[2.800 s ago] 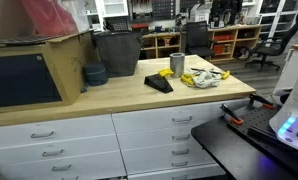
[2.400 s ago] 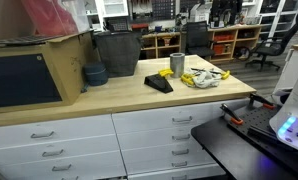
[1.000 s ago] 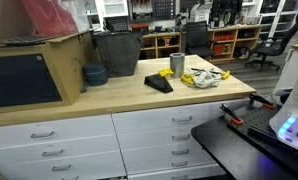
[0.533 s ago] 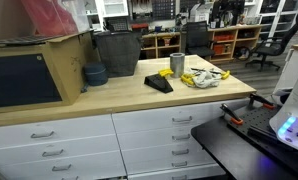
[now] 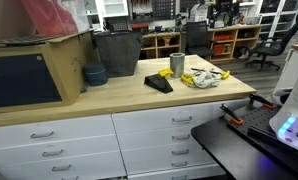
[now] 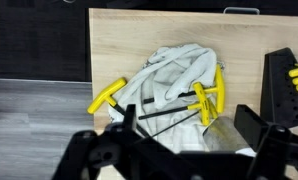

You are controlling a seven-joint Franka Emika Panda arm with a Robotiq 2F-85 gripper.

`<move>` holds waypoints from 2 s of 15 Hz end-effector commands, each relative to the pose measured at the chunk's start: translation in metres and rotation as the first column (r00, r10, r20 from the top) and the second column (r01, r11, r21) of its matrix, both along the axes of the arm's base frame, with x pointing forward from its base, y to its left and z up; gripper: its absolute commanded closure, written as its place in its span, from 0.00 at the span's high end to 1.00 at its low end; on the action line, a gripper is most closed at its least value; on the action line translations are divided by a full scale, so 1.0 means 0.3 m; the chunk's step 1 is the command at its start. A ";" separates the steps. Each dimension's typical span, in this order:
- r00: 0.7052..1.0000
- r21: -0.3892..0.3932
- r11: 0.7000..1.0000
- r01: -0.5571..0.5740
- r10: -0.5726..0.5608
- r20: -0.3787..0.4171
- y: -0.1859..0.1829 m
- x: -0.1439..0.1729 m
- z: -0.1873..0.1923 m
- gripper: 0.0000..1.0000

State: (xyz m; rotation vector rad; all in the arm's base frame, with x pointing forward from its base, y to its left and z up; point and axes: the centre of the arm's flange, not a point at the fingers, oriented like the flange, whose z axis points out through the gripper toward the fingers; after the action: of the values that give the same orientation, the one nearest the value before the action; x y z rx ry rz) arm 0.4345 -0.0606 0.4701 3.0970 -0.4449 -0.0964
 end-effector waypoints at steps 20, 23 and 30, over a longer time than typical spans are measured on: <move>0.997 -0.016 0.998 0.066 -0.067 -0.045 0.138 0.397 0.019 1.00; 0.997 -0.016 0.998 0.066 -0.067 -0.045 0.138 0.396 0.019 1.00; 0.997 -0.016 0.998 0.066 -0.067 -0.045 0.138 0.396 0.019 1.00</move>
State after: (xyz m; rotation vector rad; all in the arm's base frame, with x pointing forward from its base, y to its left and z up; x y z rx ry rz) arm 0.5534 -0.0191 0.4759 3.0594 -0.5443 -0.1630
